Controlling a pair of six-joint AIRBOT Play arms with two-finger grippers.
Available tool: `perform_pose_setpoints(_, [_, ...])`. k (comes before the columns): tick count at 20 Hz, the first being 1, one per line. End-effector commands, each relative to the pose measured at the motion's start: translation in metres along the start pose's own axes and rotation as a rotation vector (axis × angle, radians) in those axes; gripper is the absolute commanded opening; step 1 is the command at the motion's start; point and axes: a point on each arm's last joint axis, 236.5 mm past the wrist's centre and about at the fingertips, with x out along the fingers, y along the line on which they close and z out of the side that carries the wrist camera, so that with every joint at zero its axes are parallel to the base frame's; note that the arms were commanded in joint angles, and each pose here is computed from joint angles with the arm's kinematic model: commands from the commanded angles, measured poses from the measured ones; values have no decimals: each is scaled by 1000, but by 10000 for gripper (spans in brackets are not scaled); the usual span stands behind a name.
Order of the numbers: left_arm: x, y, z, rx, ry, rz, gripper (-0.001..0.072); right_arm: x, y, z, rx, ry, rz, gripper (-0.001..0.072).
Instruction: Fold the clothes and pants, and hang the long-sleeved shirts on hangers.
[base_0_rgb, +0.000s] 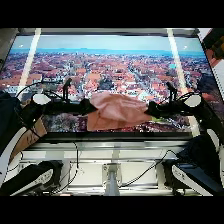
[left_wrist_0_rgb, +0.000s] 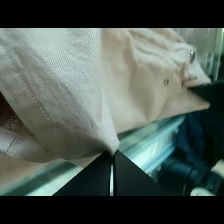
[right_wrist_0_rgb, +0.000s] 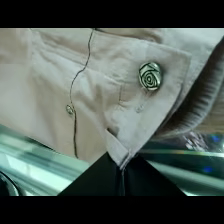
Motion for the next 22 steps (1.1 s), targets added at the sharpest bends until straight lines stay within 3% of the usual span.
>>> perform_pose_setpoints(1, [-10, 55, -39, -46, 163, 237, 12, -3, -22, -27, -62, 119, -83, 30])
perform_pose_setpoints(3, [-17, 82, -44, -43, 181, 366, 12, -2, -26, -14, -70, 67, -104, 30])
perform_pose_setpoints(6, [-13, 81, -46, -23, 185, 374, 29, -1, -33, -5, -80, 31, -130, 31])
perform_pose_setpoints(7, [-11, 78, -48, -16, 191, 367, 174, -1, -35, -3, -89, 23, -137, 65])
perform_pose_setpoints(9, [-8, 73, -51, -5, 202, 359, 632, -1, -33, 1, -112, 8, -134, 458])
perform_pose_setpoints(10, [-7, 71, -52, -3, 204, 354, 691, -1, -32, 1, -122, 9, -127, 535])
perform_pose_setpoints(14, [-8, 65, -46, 40, 195, 333, 690, -5, -33, 2, -168, 12, -139, 535])
perform_pose_setpoints(19, [-33, 52, 2, 45, 64, 316, 685, -60, -31, 57, -307, -118, -282, 535])
perform_pose_setpoints(22, [-47, 44, 23, 54, 3, 310, 685, -95, -37, 92, -240, -214, -291, 535])
